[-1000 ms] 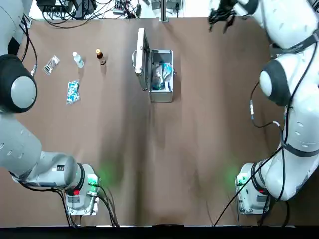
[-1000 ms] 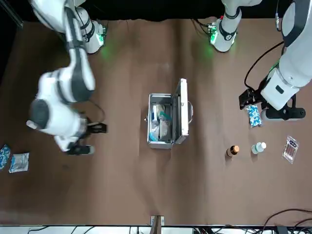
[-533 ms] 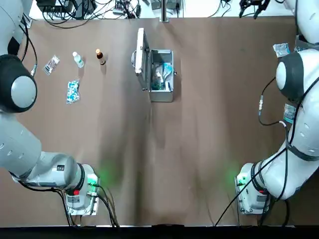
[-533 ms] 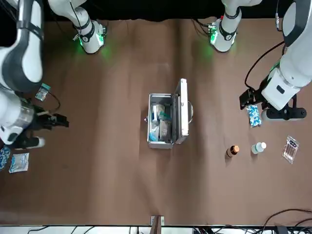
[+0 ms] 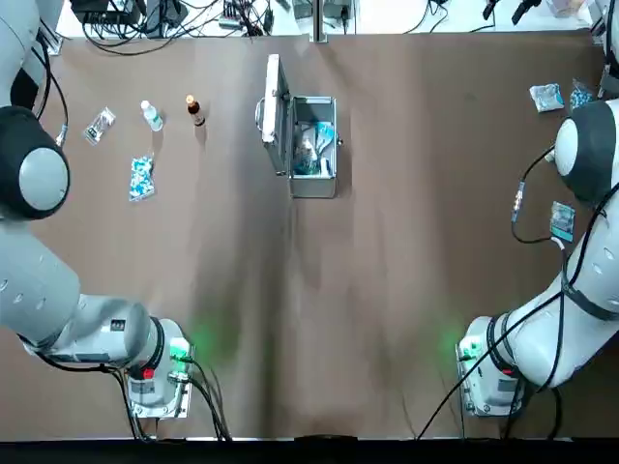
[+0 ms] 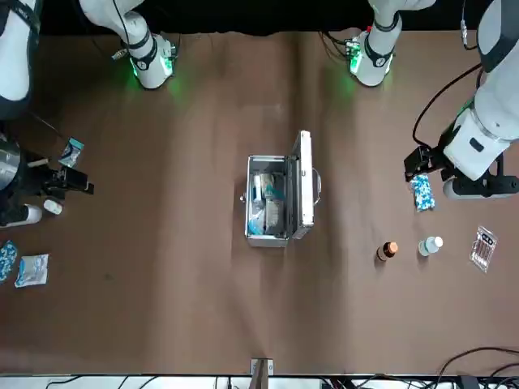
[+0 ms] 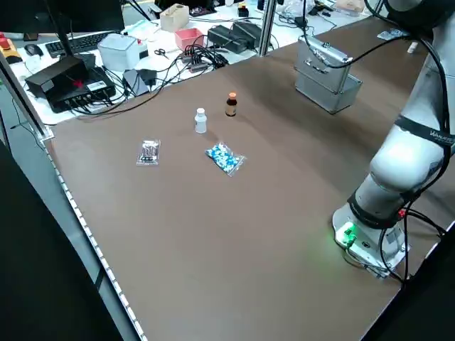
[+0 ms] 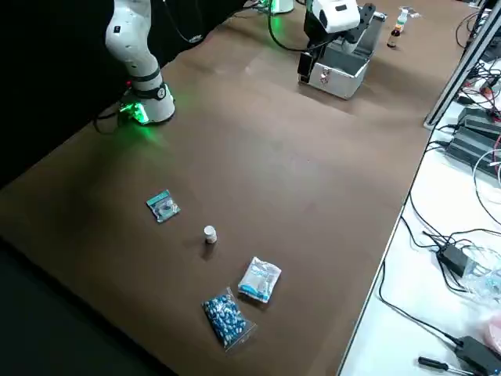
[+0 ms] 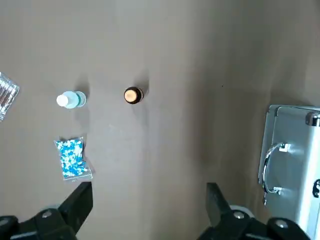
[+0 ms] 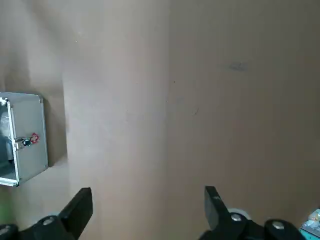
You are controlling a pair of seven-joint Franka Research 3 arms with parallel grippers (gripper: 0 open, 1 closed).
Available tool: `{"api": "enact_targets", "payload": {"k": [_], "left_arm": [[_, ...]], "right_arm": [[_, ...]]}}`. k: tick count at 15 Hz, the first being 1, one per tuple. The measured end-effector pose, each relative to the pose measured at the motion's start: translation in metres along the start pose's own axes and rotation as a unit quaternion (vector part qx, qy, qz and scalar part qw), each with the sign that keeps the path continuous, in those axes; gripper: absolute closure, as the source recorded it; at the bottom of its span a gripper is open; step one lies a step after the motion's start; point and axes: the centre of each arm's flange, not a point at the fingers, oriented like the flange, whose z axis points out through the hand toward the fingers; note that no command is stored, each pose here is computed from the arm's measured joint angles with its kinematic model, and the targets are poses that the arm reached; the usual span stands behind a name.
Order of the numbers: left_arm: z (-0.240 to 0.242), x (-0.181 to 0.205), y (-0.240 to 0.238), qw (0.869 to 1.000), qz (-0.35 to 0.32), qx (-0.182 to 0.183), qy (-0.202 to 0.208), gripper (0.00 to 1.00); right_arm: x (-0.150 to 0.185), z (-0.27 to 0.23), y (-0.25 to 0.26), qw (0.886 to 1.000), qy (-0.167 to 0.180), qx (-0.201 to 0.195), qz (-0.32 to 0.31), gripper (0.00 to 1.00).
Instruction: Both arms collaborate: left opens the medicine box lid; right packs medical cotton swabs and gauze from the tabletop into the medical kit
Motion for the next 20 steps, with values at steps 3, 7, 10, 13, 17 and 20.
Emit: {"api": "enact_targets", "payload": {"k": [3, 7, 10, 13, 17, 20], "left_arm": [[-0.017, -0.009, -0.001, 1.0, 0.0, 0.0, 0.013, 0.0], [-0.025, -0.025, -0.001, 1.0, 0.0, 0.004, 0.016, 0.0], [-0.026, -0.028, -0.002, 1.0, -0.001, 0.006, 0.015, 0.0], [-0.026, -0.028, -0.005, 1.0, -0.003, 0.006, 0.015, 0.0], [-0.027, -0.026, -0.02, 1.0, -0.016, 0.007, 0.016, 0.0], [-0.033, -0.026, -0.035, 1.0, -0.022, 0.007, 0.019, 0.0]], "right_arm": [[-0.003, -0.003, 0.002, 1.0, -0.003, 0.001, 0.001, 0.01], [-0.007, -0.003, 0.0, 1.0, -0.015, -0.025, -0.005, 0.01], [-0.008, -0.014, 0.0, 0.999, -0.009, -0.036, -0.016, 0.01], [-0.016, -0.046, 0.01, 0.999, 0.014, -0.043, -0.017, 0.01], [-0.042, -0.084, 0.034, 0.999, 0.036, -0.03, 0.016, 0.01], [-0.057, -0.088, 0.032, 0.998, 0.035, -0.046, 0.025, 0.01]]}}
